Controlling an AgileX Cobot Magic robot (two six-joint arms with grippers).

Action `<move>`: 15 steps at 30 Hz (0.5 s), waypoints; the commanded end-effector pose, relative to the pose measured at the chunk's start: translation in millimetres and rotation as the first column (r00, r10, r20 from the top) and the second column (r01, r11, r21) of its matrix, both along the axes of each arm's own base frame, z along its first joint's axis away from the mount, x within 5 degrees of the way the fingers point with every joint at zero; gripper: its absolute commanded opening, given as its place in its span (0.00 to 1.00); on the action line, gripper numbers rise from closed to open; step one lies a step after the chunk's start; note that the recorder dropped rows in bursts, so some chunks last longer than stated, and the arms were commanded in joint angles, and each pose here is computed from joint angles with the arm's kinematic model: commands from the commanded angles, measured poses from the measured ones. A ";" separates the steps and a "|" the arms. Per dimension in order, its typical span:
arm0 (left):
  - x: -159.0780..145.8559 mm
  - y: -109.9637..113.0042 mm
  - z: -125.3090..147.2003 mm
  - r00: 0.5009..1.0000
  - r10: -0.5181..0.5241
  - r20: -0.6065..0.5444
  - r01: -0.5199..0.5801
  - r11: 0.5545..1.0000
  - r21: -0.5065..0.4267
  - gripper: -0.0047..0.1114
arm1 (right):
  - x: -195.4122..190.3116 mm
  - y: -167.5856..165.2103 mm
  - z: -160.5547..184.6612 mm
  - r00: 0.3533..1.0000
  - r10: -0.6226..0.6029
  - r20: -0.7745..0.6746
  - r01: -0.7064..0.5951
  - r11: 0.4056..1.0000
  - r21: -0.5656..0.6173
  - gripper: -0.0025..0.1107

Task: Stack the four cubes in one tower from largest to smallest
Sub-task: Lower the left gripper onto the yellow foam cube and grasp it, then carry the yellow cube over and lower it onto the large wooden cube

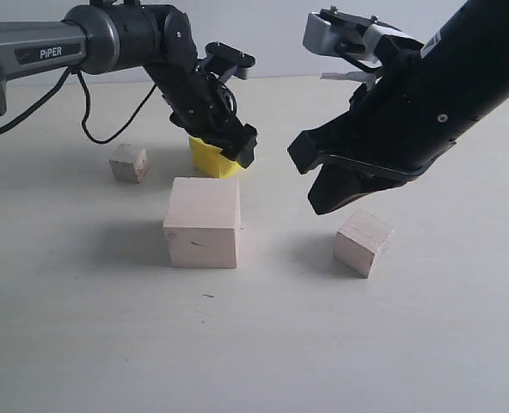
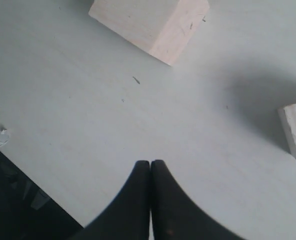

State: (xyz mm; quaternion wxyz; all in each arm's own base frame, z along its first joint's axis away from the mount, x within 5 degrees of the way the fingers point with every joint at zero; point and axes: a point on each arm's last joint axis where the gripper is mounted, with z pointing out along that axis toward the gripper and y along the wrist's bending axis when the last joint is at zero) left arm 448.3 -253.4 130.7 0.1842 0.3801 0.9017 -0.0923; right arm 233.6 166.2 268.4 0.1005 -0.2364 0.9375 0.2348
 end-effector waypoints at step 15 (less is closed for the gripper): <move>-30.2 34.7 119.0 0.981 -0.193 0.035 0.185 0.971 0.154 0.04 | -7.1 -7.1 20.1 0.994 0.001 0.109 -0.002 1.000 0.012 0.02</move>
